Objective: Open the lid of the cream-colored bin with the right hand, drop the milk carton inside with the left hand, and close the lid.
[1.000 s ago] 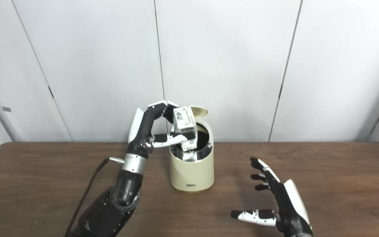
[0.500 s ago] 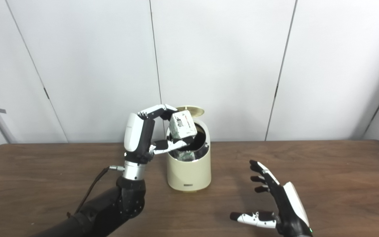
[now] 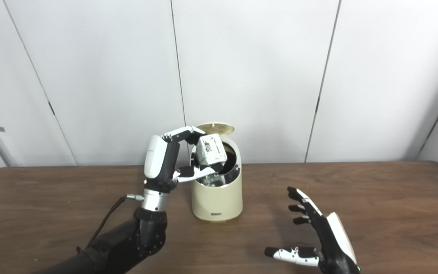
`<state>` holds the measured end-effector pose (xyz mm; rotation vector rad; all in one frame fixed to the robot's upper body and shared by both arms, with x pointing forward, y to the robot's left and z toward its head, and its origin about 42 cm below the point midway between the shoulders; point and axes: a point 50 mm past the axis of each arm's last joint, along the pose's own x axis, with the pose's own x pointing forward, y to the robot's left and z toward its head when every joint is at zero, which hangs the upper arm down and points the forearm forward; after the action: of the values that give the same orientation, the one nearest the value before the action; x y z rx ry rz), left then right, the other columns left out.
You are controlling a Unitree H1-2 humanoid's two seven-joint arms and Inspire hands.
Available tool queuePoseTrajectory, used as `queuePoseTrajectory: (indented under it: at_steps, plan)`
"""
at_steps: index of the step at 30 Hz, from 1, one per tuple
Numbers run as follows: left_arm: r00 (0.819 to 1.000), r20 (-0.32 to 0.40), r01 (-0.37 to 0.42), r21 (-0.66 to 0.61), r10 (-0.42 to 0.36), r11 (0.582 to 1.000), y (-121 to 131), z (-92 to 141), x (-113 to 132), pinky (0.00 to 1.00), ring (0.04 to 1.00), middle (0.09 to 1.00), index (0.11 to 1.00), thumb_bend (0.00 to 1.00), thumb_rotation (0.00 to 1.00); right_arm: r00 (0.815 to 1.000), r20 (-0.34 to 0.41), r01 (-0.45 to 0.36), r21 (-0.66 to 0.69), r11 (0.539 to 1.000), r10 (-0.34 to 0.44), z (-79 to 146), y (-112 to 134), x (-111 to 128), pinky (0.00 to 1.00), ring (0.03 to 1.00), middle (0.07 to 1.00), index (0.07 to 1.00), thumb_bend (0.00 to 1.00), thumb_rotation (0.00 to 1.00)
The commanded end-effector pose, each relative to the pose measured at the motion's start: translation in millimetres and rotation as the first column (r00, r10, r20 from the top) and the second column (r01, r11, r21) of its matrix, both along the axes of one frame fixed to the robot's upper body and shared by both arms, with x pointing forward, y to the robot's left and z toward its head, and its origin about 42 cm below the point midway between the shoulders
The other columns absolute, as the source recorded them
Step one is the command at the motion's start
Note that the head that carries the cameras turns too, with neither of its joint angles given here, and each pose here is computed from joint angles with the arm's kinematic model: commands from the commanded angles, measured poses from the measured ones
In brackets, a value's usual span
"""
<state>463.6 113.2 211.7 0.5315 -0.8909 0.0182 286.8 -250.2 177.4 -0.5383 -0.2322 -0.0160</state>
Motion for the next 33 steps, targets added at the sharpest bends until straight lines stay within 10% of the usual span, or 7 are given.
queuePoseTrajectory:
  at_steps: [1, 24, 26, 28, 33]
  plan:
    - [0.999, 0.044, 0.022, -0.031, -0.02, 0.999, -1.9, 21.8, 8.3, 0.48, 0.465, 0.486, 0.494, 0.51, 0.0, 0.996, 0.088, -0.015, -0.004, 1.0, 0.016, 15.0, 0.0, 1.0, 0.67, 0.791, 0.875, 0.888, 0.76, 0.17]
    - [0.997, -0.053, 0.05, 0.007, -0.05, 0.999, -13.9, 5.5, 6.6, 0.49, 0.502, 0.497, 0.497, 0.51, 0.0, 0.996, 0.086, -0.01, -0.002, 1.0, 0.01, 13.8, -3.1, -3.1, 0.67, 0.794, 0.881, 0.885, 0.76, 0.19]
    - [0.998, -0.042, 0.038, 0.016, -0.037, 0.999, -13.1, 4.2, 7.4, 0.5, 0.559, 0.607, 0.496, 0.52, 0.06, 0.996, 0.085, -0.01, -0.002, 1.0, 0.01, 12.9, -4.3, -2.8, 0.67, 0.792, 0.881, 0.885, 0.76, 0.2]
    - [0.999, -0.037, 0.031, 0.022, -0.03, 0.999, -11.8, 3.2, 7.7, 0.53, 0.62, 0.69, 0.656, 0.77, 0.17, 0.996, 0.083, -0.01, -0.004, 1.0, 0.01, 12.7, -4.7, -2.5, 0.67, 0.789, 0.879, 0.883, 0.76, 0.2]
    - [1.0, -0.024, 0.021, 0.022, -0.021, 1.0, -10.4, 2.6, 7.2, 0.57, 0.671, 0.754, 0.741, 0.83, 0.25, 0.996, 0.09, -0.015, -0.014, 1.0, 0.016, 13.4, -5.3, -1.1, 0.65, 0.788, 0.877, 0.883, 0.76, 0.19]
